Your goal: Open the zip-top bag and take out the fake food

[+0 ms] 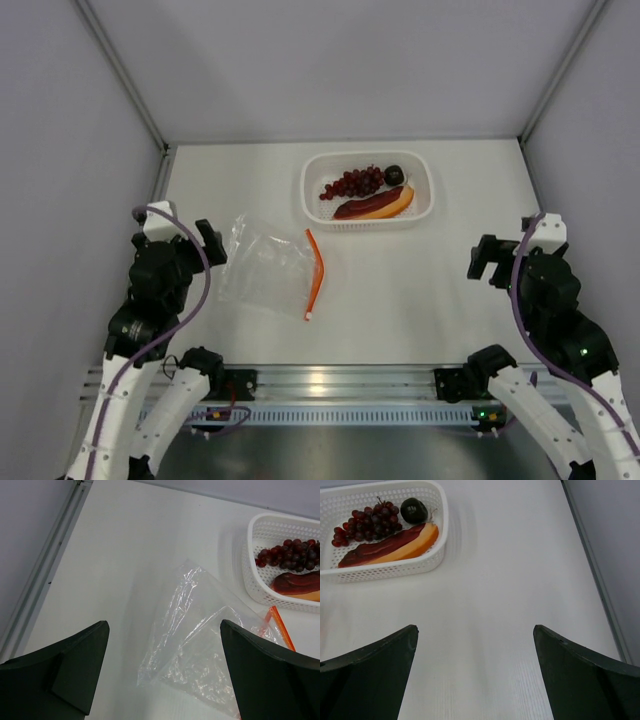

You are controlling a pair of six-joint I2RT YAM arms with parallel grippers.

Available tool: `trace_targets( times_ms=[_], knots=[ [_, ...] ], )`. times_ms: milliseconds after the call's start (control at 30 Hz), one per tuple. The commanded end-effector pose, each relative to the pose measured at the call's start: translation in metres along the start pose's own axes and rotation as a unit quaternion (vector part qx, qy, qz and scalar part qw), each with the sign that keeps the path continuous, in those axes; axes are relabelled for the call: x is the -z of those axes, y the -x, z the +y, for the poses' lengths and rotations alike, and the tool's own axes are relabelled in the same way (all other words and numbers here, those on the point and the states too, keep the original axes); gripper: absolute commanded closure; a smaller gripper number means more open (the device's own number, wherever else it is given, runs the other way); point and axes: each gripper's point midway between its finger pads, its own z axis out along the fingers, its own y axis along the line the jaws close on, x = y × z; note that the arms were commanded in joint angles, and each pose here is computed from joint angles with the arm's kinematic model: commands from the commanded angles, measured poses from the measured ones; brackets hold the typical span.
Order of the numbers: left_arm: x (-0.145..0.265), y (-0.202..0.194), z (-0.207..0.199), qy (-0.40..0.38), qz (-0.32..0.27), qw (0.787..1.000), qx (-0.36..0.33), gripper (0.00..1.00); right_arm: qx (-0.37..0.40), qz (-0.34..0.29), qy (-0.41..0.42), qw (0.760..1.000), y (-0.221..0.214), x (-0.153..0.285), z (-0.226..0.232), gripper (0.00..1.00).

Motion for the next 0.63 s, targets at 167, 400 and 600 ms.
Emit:
trace_targets(
  times_ms=[167, 400, 600],
  knots=[
    [-0.020, 0.004, -0.011, -0.049, 0.006, 0.999, 0.021, 0.01, -0.017, -0.015, 0.002, 1.000, 0.011, -0.016, 0.010, 0.00],
    [-0.022, 0.002, -0.011, -0.049, 0.010, 0.999, 0.022, 0.01, -0.013, -0.010, 0.002, 1.000, 0.011, -0.021, 0.012, 0.01],
    [-0.023, 0.000, -0.012, -0.049, 0.013, 0.998, 0.023, 0.01, -0.013, -0.011, 0.001, 1.000, 0.010, -0.021, 0.012, 0.00]
  ],
)
